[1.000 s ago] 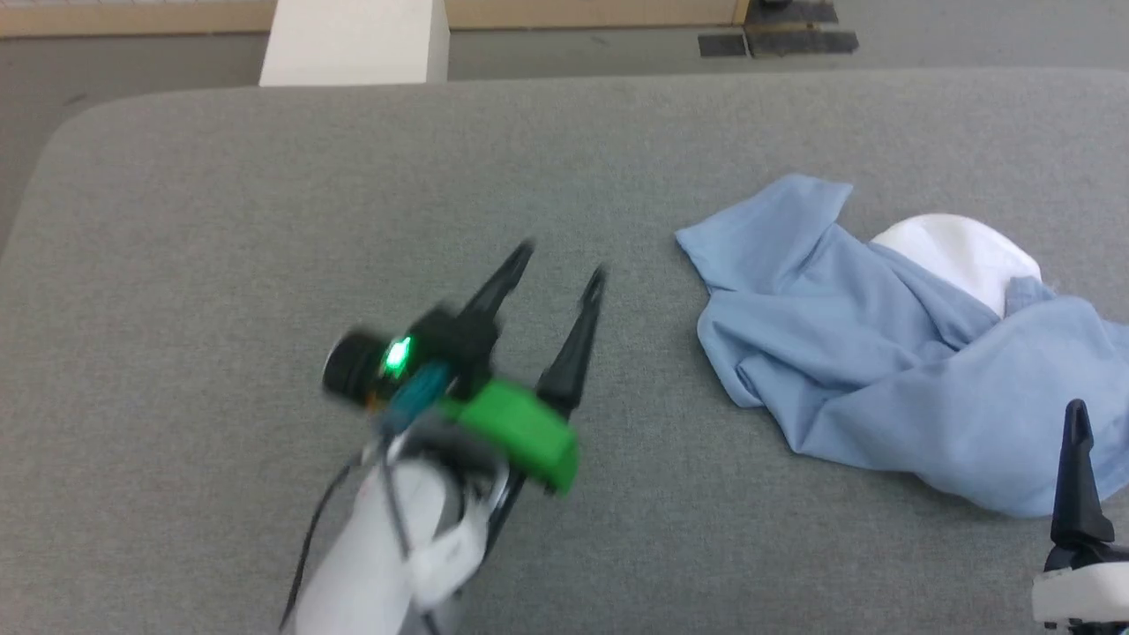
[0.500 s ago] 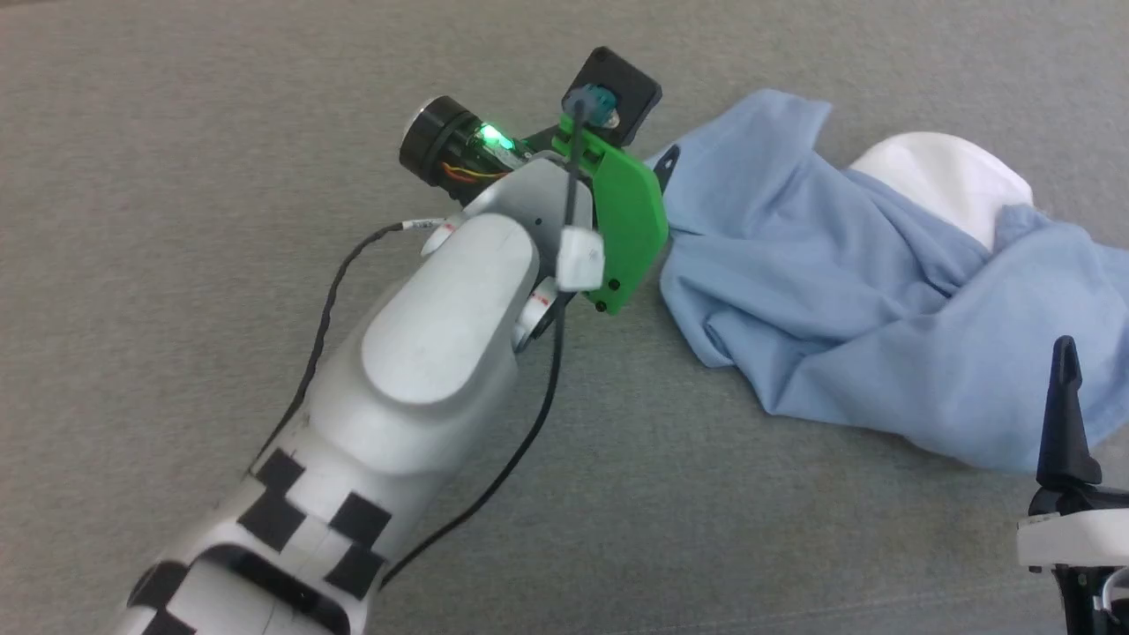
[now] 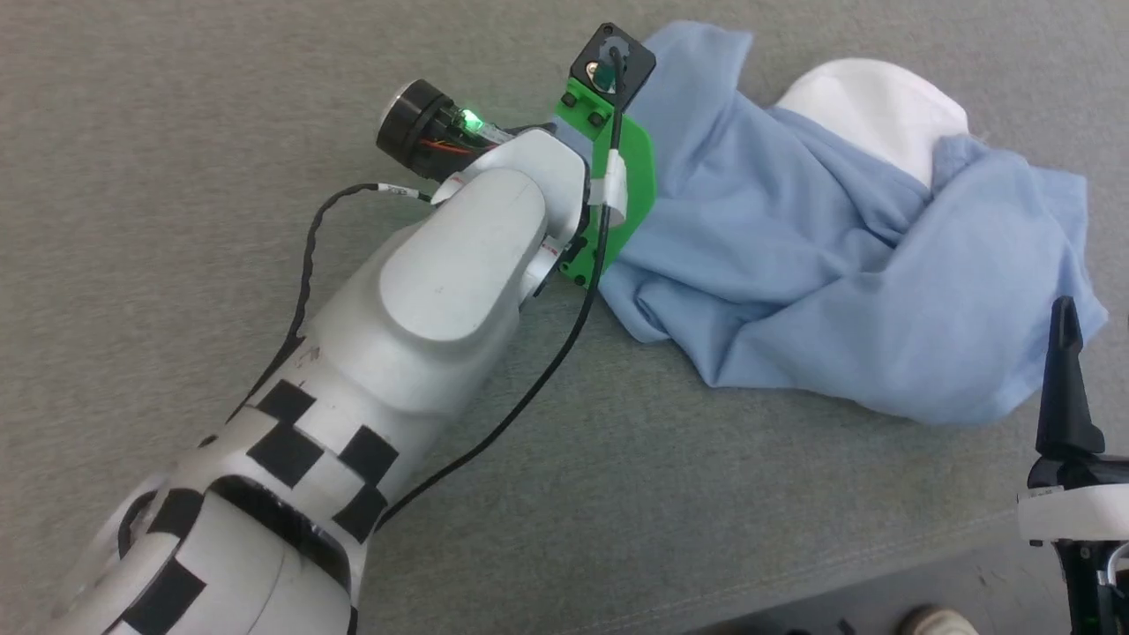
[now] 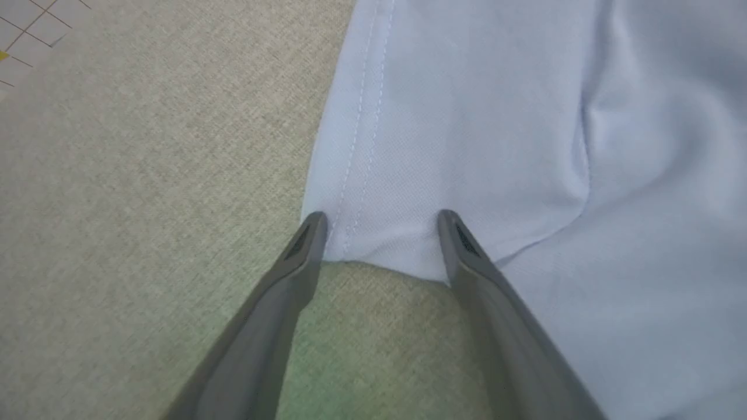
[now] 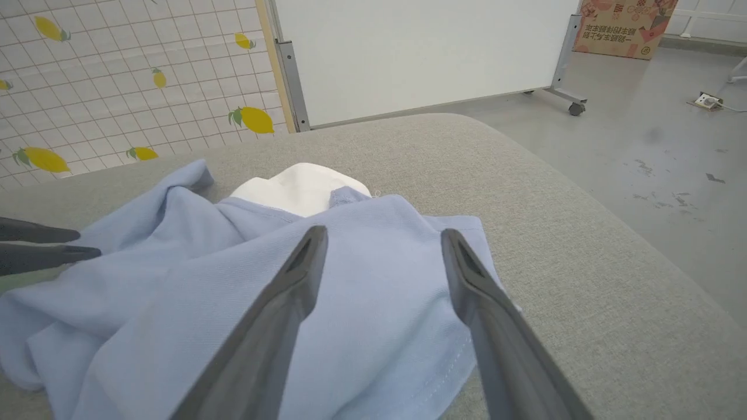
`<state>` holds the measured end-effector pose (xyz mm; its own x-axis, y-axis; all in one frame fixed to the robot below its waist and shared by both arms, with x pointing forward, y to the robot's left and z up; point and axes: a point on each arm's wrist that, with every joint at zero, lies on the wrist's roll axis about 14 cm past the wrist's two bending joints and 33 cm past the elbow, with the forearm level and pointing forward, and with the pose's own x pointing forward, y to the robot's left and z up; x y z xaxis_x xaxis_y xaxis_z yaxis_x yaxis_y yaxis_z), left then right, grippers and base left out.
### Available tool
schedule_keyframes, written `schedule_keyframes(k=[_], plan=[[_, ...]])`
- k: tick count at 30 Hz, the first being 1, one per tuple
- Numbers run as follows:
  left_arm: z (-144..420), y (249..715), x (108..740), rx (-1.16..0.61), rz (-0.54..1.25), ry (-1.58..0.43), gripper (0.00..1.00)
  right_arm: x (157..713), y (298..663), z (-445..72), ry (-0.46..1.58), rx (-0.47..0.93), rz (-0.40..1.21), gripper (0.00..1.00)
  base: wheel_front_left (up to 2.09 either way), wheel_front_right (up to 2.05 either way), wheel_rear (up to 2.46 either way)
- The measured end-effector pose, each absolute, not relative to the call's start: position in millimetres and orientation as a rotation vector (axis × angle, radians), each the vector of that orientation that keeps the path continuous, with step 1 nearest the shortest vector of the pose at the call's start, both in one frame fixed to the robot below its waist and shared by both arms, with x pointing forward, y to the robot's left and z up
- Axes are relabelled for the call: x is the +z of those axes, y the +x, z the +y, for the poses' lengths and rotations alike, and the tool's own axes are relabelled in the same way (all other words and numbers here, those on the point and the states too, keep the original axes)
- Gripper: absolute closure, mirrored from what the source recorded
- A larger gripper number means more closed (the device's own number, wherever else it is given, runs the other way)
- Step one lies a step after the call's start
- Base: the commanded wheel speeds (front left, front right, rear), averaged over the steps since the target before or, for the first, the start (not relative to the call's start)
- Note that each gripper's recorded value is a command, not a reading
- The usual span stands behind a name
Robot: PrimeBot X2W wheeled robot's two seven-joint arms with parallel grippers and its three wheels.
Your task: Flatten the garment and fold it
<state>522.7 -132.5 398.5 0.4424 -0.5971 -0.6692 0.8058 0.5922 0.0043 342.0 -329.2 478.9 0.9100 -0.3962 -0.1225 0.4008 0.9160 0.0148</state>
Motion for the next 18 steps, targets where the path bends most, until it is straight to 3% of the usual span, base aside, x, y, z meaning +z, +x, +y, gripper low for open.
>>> schedule_keyframes(k=[8,9,10,18], plan=[[-148.7,529.4,373.9,-0.914,0.713,0.458,0.0,475.0,334.5,-343.6,0.024,-0.466,0.141,0.0,0.0,0.0,0.0],[-150.4,529.7,371.1,-0.923,0.714,0.481,0.61,474.8,333.9,-345.0,0.02,-0.471,0.142,0.0,0.0,0.0,0.0],[-151.2,530.7,369.3,-0.926,0.719,0.492,1.0,474.3,333.0,-346.0,0.018,-0.475,0.145,0.0,0.0,0.0,0.0],[-158.8,524.8,370.8,-0.96,0.731,0.495,1.0,476.8,330.9,-350.5,0.012,-0.49,0.132,0.0,0.0,0.0,0.0]])
